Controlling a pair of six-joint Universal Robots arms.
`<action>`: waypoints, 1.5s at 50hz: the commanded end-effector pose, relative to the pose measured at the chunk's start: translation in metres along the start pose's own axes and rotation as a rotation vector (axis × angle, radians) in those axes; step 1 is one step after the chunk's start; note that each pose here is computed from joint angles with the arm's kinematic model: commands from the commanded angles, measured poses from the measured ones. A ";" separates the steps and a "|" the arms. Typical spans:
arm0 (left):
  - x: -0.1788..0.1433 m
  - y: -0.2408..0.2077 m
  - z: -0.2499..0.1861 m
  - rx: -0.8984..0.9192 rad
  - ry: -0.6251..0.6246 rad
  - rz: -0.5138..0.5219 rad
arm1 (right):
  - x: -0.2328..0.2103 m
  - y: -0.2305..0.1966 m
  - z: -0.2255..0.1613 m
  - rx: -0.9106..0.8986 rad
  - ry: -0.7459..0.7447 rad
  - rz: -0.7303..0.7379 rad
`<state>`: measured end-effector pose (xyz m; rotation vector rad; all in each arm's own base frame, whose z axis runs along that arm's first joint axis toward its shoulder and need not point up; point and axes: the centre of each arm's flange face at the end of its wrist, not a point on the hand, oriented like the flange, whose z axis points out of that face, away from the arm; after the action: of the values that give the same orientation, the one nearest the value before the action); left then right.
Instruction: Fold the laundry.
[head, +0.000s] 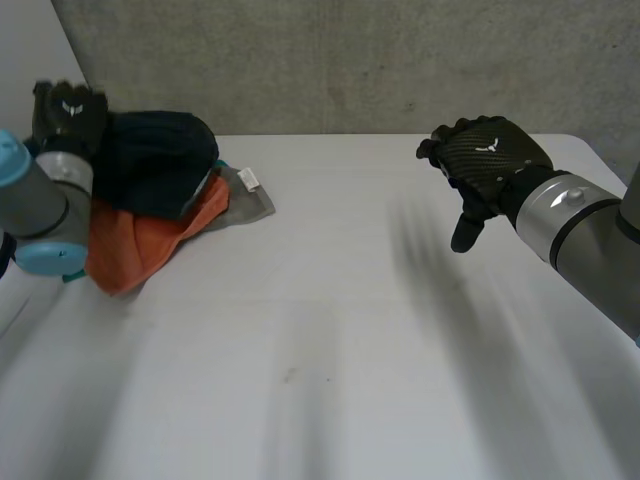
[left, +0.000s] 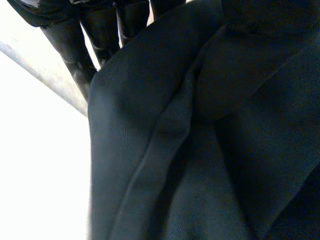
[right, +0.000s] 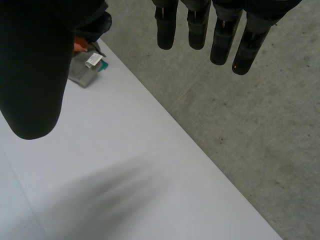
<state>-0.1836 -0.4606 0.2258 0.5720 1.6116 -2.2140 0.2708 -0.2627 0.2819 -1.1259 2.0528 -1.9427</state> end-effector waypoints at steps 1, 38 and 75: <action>0.000 -0.120 -0.051 0.168 0.091 -0.362 | 0.013 -0.001 0.001 0.003 0.036 0.005; 0.066 -0.153 -0.256 -0.298 0.701 -0.486 | 0.015 0.018 -0.011 -0.148 -0.033 0.056; 0.087 -0.107 -0.304 -0.767 0.685 -0.686 | -0.048 0.132 -0.037 -0.338 -0.292 0.310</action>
<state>-0.2571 -0.1407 0.1929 0.5485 3.1473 -1.5821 0.2268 -0.2146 0.1605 -1.0450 2.2739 -1.2369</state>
